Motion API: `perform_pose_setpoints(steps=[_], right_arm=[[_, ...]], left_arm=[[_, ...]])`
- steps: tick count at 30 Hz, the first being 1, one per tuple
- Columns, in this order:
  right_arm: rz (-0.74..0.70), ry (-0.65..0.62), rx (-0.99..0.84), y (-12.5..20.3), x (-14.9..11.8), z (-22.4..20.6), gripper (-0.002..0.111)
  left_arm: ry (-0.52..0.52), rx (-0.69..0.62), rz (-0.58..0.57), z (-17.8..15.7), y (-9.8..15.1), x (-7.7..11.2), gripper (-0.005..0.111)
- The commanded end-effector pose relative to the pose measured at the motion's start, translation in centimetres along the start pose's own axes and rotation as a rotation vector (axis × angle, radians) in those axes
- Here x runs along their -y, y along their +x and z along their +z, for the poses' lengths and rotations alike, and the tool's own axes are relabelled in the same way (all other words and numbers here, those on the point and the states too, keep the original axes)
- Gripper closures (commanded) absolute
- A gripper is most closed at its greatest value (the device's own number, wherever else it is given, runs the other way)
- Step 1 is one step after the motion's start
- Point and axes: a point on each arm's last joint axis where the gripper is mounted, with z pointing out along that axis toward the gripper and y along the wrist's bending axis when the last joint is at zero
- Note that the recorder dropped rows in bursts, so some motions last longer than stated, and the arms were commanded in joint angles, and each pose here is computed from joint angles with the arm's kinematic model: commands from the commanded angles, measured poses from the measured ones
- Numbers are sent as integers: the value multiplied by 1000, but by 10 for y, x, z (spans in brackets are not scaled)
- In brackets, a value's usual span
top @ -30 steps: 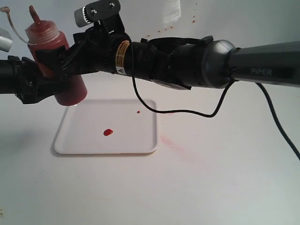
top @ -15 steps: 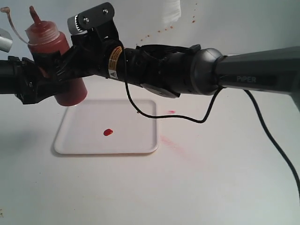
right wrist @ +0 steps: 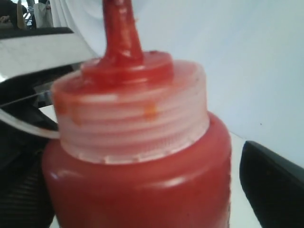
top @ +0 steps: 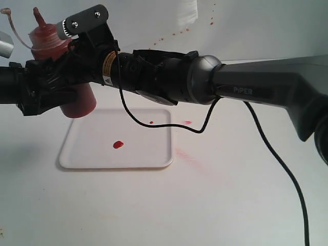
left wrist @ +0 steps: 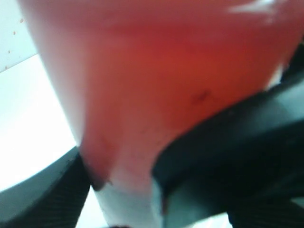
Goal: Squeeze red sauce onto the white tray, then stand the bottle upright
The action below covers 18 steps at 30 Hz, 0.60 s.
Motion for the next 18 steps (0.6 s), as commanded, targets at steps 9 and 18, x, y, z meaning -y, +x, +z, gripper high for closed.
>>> perform_pose_setpoints(steps=[9, 18], right_arm=[[-9, -39, 42, -3, -5, 2, 89], [-7, -16, 39, -3, 4, -1, 108]], left_arm=[[17, 52, -11, 0, -9, 3, 103], [11, 65, -19, -1, -10, 2, 46]])
